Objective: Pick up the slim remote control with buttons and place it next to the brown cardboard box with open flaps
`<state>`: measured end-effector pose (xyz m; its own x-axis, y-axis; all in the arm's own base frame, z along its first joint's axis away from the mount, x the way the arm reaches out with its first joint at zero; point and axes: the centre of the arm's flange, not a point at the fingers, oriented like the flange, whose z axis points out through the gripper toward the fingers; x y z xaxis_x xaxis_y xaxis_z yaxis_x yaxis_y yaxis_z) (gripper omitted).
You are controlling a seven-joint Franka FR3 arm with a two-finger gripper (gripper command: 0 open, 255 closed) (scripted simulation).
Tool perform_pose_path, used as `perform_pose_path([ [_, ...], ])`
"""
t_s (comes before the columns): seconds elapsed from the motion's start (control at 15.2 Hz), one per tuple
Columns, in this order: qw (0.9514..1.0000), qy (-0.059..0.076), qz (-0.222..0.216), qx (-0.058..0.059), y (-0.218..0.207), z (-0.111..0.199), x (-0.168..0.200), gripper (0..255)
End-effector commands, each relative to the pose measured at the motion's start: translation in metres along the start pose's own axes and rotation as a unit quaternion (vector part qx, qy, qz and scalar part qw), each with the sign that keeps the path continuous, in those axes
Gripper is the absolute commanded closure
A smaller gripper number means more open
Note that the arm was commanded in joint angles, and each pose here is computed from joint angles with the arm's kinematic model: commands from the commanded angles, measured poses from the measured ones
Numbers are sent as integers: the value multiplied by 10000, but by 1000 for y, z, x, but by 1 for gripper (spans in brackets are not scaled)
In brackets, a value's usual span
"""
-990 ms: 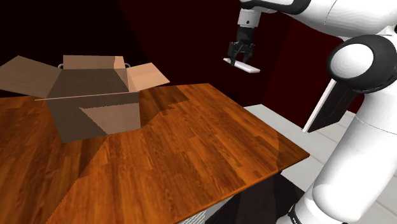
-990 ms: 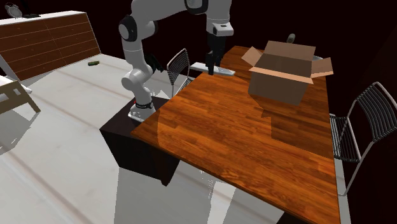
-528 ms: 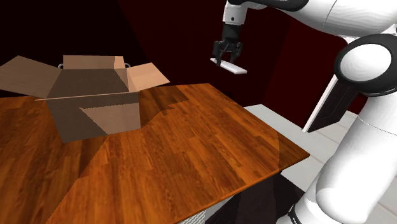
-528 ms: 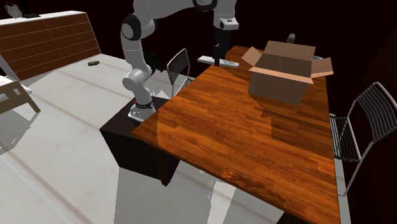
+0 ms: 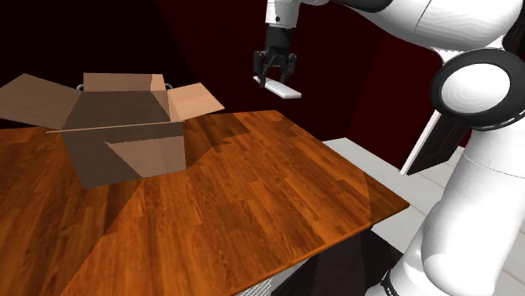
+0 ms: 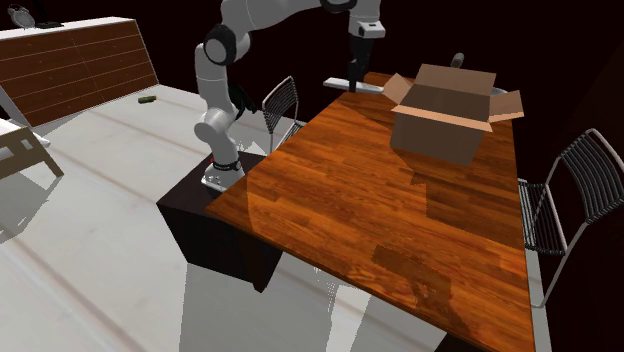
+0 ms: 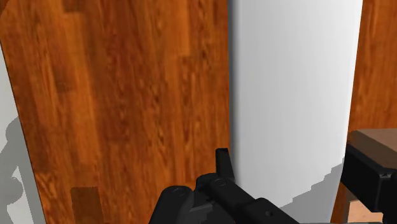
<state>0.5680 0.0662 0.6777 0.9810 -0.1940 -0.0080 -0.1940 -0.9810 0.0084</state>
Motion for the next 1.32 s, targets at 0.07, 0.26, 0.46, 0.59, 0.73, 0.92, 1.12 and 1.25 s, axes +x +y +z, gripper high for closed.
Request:
perform_pose_path([
  [0.07, 10000, 1, 8, 2, -40, 1, -4, 255],
  [0.26, 10000, 1, 8, 2, -80, 0, -6, 255],
  [0.46, 10000, 1, 8, 2, -106, 5, -8, 255],
  [0.59, 10000, 1, 8, 2, -106, 16, -8, 255],
  [0.73, 10000, 1, 8, 2, -106, 26, -8, 255],
  [0.92, 10000, 1, 8, 2, -106, 42, -8, 255],
  [1.12, 10000, 1, 8, 2, -106, 58, -8, 255],
  [1.25, 10000, 1, 8, 2, -106, 69, -8, 255],
])
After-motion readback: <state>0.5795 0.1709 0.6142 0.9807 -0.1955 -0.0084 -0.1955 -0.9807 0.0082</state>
